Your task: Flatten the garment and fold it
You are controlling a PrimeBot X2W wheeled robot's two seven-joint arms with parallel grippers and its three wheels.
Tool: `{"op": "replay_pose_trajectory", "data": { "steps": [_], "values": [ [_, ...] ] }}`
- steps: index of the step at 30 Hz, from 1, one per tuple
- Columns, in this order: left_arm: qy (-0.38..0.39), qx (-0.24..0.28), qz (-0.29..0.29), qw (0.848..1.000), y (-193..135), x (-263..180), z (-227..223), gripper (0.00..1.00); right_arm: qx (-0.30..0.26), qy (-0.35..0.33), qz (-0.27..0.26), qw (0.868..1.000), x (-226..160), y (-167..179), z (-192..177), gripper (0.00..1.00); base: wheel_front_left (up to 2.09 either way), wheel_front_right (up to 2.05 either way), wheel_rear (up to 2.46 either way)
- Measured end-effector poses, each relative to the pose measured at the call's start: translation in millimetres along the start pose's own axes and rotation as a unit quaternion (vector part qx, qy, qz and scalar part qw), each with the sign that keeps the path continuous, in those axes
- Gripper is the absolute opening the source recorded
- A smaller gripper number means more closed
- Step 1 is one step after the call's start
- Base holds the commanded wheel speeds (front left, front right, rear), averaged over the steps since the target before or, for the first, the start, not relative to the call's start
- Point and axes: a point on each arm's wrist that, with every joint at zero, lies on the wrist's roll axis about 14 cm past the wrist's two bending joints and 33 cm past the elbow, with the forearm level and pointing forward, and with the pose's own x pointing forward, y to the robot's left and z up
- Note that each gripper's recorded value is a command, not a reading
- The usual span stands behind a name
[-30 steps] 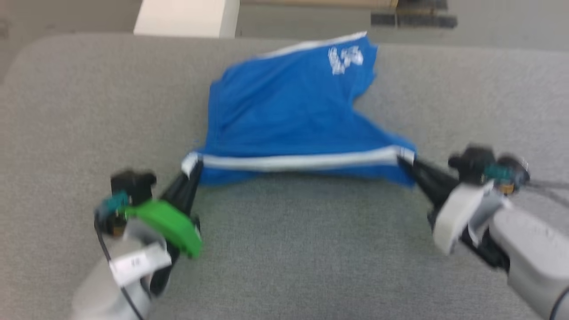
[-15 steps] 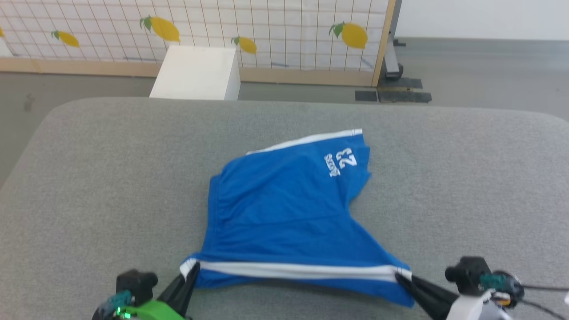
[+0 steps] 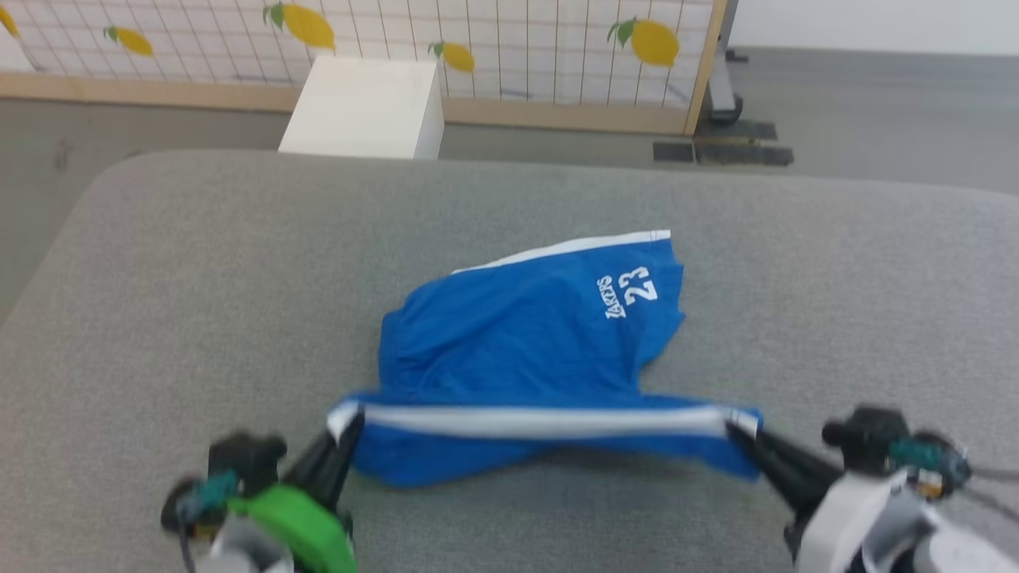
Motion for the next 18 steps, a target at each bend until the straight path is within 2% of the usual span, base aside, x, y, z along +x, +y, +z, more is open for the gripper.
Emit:
{"op": "replay_pose_trajectory", "data": {
  "steps": [4,8,12,18],
  "values": [
    [-0.03,0.021,-0.01,0.999,4,35,29,0.0,-0.03,-0.012,-0.007,0.999,26,-20,27,0.0,0.0,0.0,0.0],
    [-0.033,0.031,-0.02,0.999,7,69,39,0.0,-0.046,-0.01,-0.001,0.999,58,-36,48,0.0,0.0,0.0,0.0],
    [-0.014,0.045,-0.015,0.999,20,97,33,0.0,-0.058,0.027,0.006,0.998,91,-51,47,0.0,0.0,0.0,0.0],
    [0.005,0.04,0.007,0.999,42,135,21,0.0,-0.054,0.081,0.009,0.995,137,-71,31,0.0,0.0,0.0,0.0]
  ]
}}
